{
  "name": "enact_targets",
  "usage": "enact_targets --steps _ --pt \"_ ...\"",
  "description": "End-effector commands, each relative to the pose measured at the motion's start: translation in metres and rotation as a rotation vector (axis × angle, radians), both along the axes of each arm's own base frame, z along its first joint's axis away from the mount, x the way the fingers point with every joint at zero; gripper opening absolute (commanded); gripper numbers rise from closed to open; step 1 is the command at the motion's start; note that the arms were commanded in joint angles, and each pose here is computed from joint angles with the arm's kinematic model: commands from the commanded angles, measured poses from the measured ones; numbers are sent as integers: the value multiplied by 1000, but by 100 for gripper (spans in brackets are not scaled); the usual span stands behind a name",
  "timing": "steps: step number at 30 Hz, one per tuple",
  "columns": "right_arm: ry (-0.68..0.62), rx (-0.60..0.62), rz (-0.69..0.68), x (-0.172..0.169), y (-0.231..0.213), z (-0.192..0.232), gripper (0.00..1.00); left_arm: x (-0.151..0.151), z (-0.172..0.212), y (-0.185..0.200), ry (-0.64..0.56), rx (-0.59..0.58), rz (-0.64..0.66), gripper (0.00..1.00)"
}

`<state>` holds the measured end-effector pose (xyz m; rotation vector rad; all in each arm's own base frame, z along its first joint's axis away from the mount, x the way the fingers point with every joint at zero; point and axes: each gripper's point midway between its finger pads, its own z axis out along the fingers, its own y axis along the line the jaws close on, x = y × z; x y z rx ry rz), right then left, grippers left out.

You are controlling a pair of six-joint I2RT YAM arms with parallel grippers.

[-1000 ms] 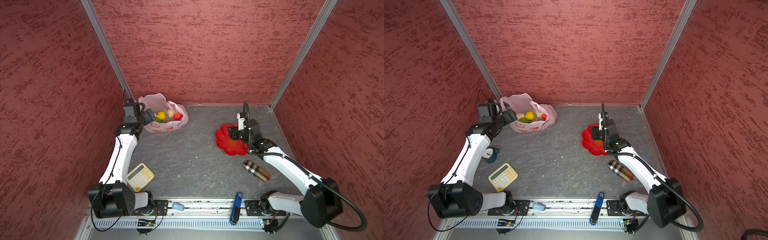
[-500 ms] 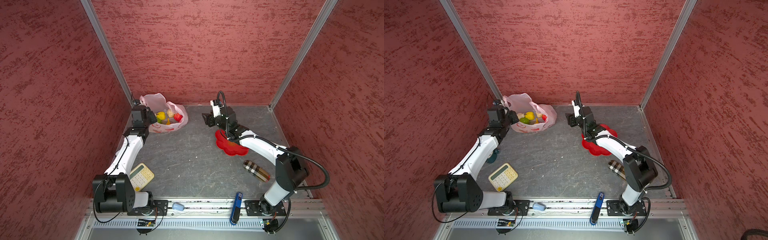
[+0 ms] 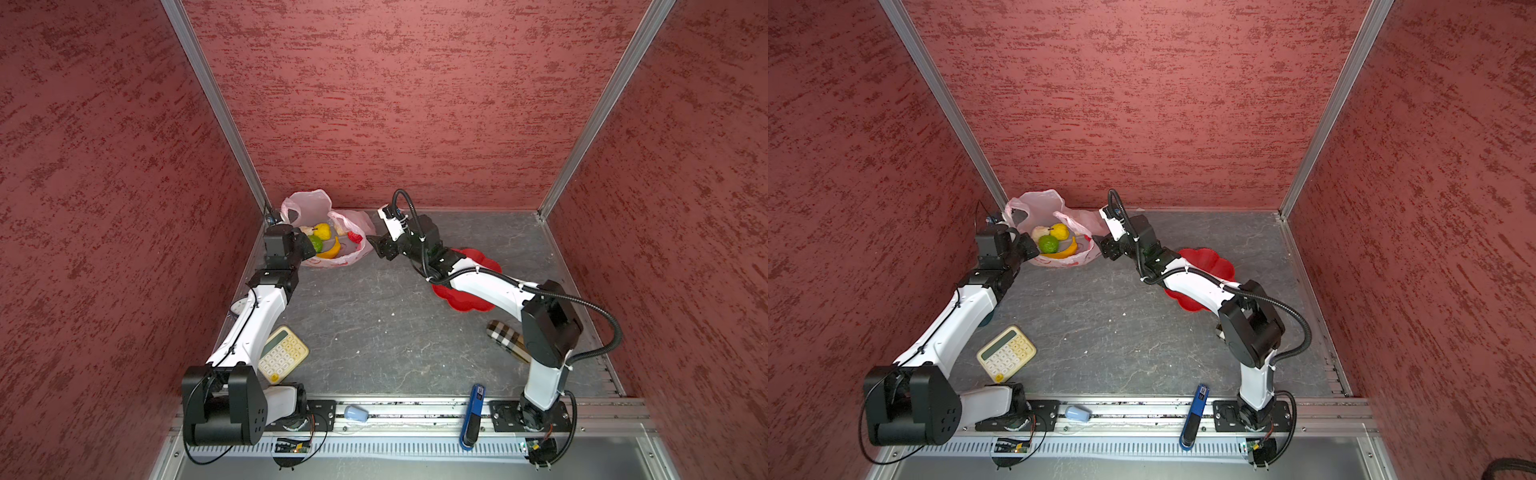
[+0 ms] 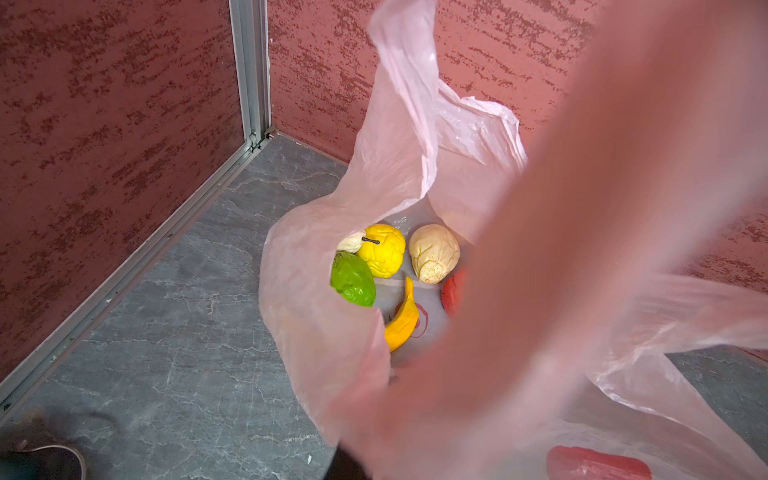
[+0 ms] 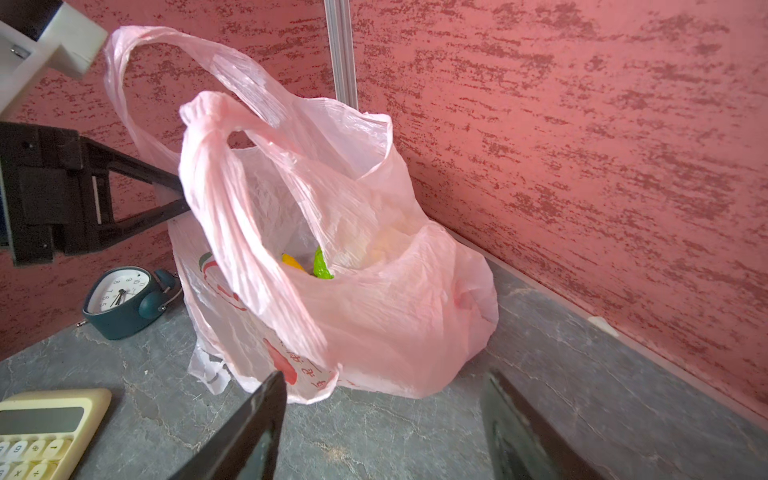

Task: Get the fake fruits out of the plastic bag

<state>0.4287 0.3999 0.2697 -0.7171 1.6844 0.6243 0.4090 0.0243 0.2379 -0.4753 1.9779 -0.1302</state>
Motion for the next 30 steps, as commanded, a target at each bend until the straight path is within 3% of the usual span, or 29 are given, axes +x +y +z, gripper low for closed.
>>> enact_targets --steps 1,15,18,24,30 --pt "-52 -34 67 -5 15 3 74 1 7 -7 -31 -17 -24 10" --pt "-38 -56 93 26 55 -17 71 -7 7 -14 -34 -28 -58 9" --pt "-38 -55 91 35 64 -22 59 -10 5 -15 -25 -36 -62 8" --pt "-32 -44 107 32 67 -19 20 -19 3 -22 9 -83 -69 6" --pt "-25 -32 117 1 56 -10 10 -50 5 -50 86 -138 -101 2"
